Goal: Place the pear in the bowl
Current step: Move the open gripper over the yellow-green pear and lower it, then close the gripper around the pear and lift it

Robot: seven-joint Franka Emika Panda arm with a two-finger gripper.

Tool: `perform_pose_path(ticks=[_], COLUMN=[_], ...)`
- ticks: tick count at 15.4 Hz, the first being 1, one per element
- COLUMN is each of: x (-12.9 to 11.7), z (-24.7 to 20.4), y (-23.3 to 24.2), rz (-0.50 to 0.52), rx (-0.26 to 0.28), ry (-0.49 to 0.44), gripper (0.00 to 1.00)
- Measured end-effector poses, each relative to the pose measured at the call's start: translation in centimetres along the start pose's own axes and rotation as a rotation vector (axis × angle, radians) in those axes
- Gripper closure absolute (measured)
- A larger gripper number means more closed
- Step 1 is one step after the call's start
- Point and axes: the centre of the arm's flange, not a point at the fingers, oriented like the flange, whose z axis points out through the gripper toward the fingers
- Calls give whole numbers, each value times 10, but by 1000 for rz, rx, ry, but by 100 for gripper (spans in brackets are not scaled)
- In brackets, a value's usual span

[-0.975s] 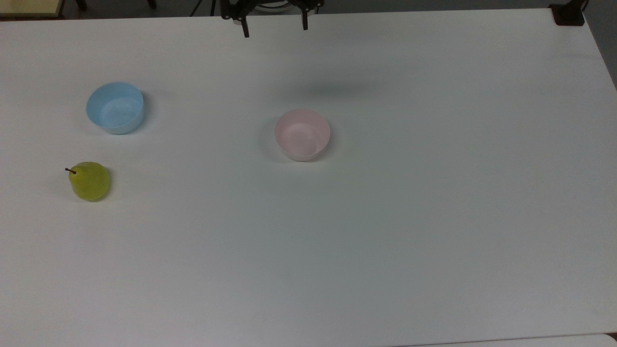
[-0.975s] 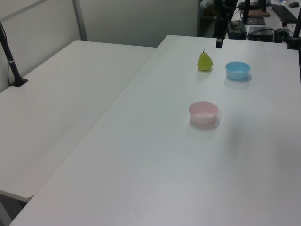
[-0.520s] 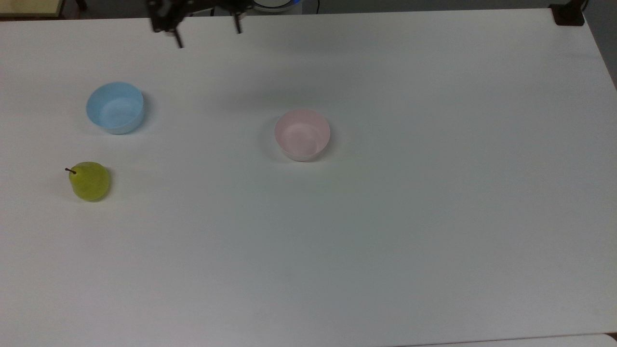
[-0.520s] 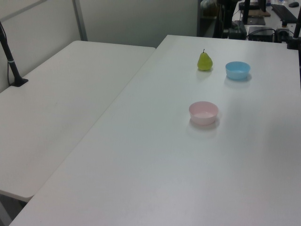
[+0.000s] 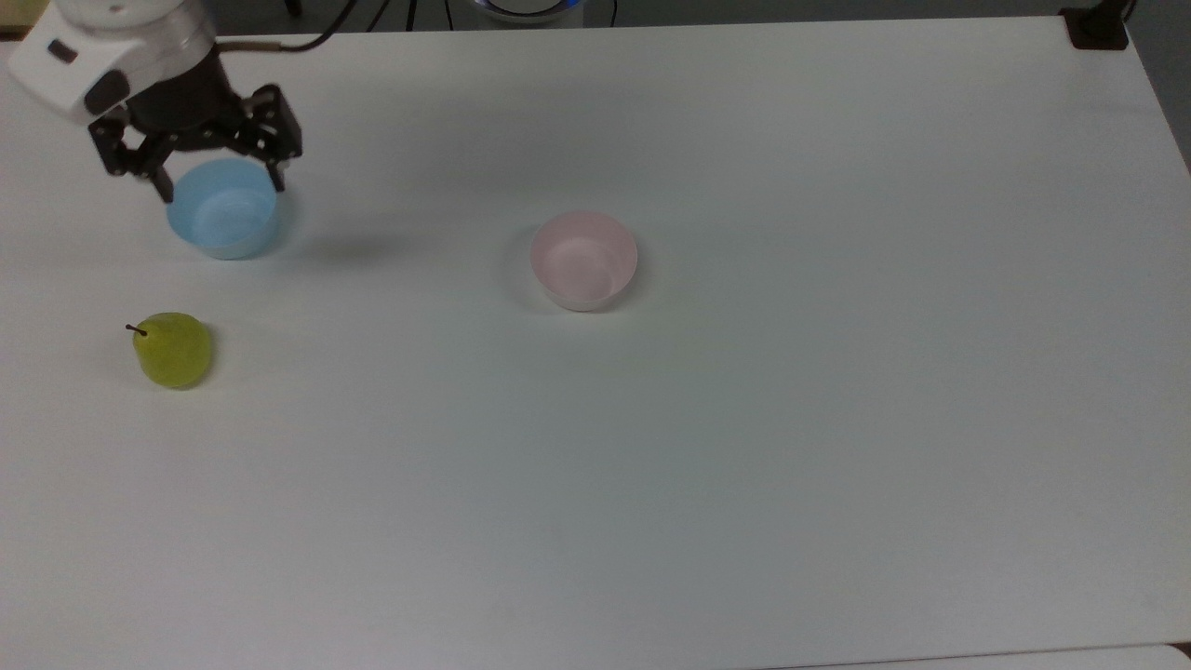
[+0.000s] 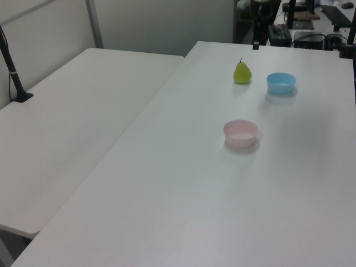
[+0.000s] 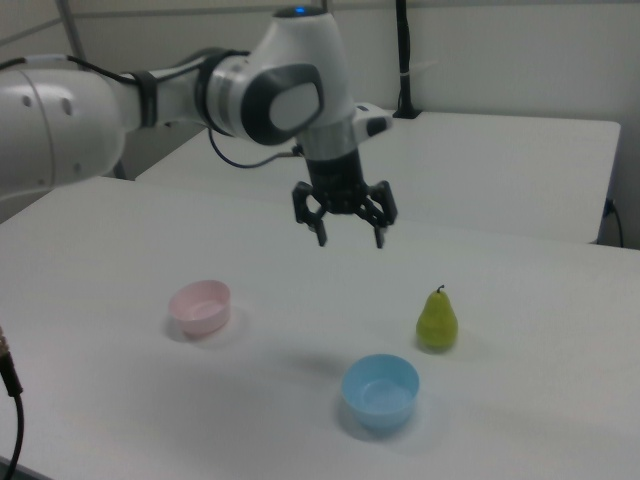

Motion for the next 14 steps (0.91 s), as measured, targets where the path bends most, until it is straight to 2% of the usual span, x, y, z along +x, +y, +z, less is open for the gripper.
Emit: perform_pose_path(ticks=[7, 9, 14], x=[17, 20, 23], z=[84, 118, 152], y=[63, 70, 70], rz=[66, 70, 62], rx=[-112, -120, -121], ry=[150, 154, 137], gripper=[0, 0, 0])
